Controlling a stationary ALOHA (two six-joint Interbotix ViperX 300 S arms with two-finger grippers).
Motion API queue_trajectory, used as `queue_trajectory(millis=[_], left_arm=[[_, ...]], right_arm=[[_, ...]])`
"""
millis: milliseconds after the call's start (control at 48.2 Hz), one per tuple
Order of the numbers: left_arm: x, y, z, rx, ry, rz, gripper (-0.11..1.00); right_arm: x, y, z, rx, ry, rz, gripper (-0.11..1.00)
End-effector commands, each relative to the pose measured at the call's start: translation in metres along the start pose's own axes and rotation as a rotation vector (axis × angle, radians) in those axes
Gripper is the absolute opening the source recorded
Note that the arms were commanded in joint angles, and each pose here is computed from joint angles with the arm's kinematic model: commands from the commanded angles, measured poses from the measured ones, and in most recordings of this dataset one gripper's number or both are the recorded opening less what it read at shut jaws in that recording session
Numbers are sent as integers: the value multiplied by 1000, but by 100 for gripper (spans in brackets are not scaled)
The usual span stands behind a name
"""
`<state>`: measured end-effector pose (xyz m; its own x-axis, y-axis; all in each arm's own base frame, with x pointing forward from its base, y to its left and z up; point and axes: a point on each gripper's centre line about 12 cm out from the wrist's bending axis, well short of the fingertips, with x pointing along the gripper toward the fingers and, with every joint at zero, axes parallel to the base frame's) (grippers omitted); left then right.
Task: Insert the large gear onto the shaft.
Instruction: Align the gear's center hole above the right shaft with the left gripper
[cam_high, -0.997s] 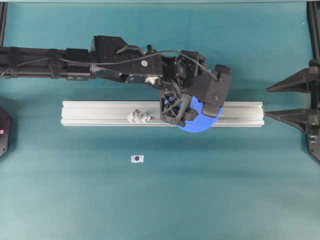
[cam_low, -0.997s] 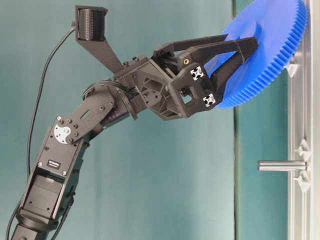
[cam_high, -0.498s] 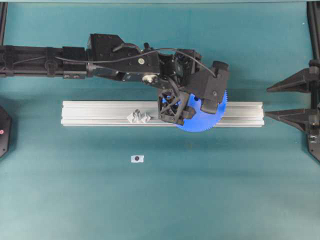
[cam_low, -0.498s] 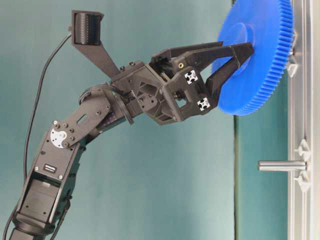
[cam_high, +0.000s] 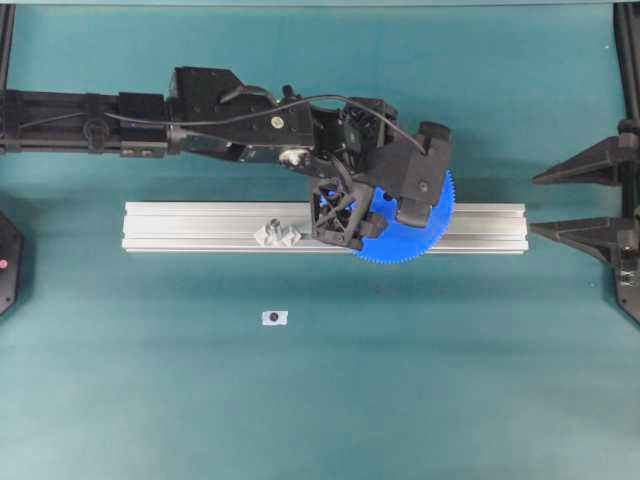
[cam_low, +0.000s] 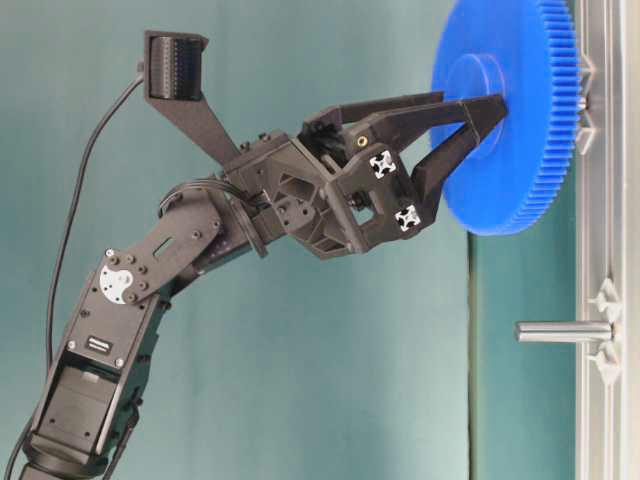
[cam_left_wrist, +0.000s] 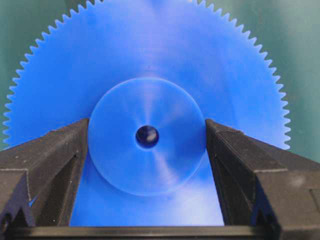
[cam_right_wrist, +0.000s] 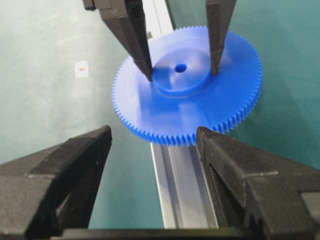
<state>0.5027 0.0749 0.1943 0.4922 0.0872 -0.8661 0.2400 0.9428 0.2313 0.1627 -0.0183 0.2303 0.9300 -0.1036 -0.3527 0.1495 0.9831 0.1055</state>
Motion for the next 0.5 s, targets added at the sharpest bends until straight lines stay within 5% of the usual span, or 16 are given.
queue_trajectory(millis=[0,478], left_arm=[[-6,15,-6,-24,9,18,78],[-2,31,-5,-45,0,37,79]], right_arm=[[0,0,6,11,-15,0,76],[0,1,8,10,-22,1,76]])
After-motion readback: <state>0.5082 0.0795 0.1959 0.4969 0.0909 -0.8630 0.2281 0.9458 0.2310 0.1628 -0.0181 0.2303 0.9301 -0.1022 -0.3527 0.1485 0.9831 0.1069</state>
